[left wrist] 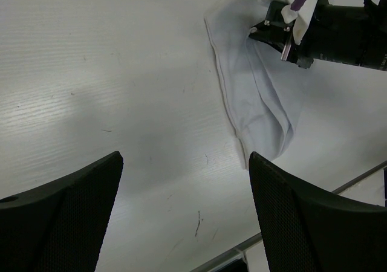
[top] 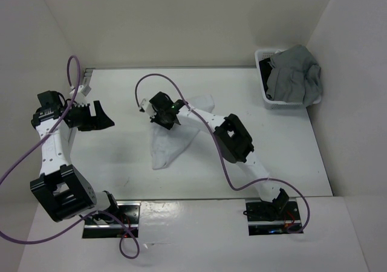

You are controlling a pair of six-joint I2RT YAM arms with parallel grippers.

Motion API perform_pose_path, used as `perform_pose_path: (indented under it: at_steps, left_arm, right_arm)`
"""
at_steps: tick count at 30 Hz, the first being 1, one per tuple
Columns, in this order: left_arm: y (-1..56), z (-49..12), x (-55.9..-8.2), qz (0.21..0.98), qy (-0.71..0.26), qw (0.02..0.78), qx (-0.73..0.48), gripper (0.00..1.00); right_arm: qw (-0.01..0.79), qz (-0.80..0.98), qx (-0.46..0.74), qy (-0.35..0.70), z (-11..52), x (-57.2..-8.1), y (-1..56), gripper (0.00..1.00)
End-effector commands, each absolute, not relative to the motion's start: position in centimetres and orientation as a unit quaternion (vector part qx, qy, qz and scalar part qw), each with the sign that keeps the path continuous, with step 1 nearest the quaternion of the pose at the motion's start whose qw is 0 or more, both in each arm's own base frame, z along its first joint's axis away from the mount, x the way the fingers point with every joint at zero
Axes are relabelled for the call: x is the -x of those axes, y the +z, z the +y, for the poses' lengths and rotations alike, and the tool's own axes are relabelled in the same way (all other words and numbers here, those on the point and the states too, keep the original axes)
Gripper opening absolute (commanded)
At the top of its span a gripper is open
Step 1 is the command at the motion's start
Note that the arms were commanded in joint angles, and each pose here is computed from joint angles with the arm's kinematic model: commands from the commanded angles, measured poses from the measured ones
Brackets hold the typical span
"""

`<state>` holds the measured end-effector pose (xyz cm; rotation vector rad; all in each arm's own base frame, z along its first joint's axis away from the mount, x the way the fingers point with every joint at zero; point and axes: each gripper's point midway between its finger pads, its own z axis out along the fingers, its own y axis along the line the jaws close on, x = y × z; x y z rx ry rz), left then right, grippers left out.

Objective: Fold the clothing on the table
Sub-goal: Flatten the skirt out

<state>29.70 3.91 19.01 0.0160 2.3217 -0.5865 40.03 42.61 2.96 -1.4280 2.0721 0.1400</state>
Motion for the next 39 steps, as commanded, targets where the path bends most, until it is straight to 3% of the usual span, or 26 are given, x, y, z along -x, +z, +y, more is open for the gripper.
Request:
perform_pose_path:
  at_steps: [1,4,13,21,26,31,35,38,39]
  left_arm:
    - [19.3,3.6,-29.8,0.895,-0.240,0.374,-0.019,0.91]
    - [19.3,3.6,-29.8,0.895,-0.240,0.374,-0.019,0.91]
    - [19.1,3.4,-29.7,0.896,-0.247,0.370,-0.021,0.91]
    - [19.1,3.2,-29.5,0.895,-0.251,0.369,-0.025,0.91]
    - [18.8,3.3,-29.6,0.895,-0.252,0.366,-0.027,0.91]
    - [18.9,3.2,-29.6,0.894,-0.256,0.367,-0.028,0.91]
    - [18.6,3.1,-29.5,0.896,-0.260,0.360,-0.024,0.91]
    - [18.6,2.6,-29.6,0.895,-0.261,0.359,-0.037,0.92]
    - [17.9,2.2,-29.5,0.899,-0.263,0.347,-0.040,0.92]
  right_arm:
    - [0.325,0.780,0.531,0.060,42.7,-40.4,5.8,0.07]
    - [0.346,0.774,0.526,0.065,42.4,-40.2,8.8,0.02]
    - [0.406,0.750,0.516,0.078,37.6,-36.0,20.3,0.05]
    - [0.315,0.737,0.596,0.042,31.9,-27.8,17.8,0.09]
    - [0.202,0.717,0.667,0.018,27.4,-21.0,14.1,0.23]
    - [0.113,0.697,0.708,0.018,23.8,-16.3,12.1,0.23]
    - [0.096,0.697,0.710,0.028,22.6,-15.0,12.3,0.30]
    - [0.117,0.701,0.702,0.029,22.8,-15.3,12.9,0.42]
    - [0.154,0.708,0.690,0.011,22.9,-16.4,13.8,0.53]
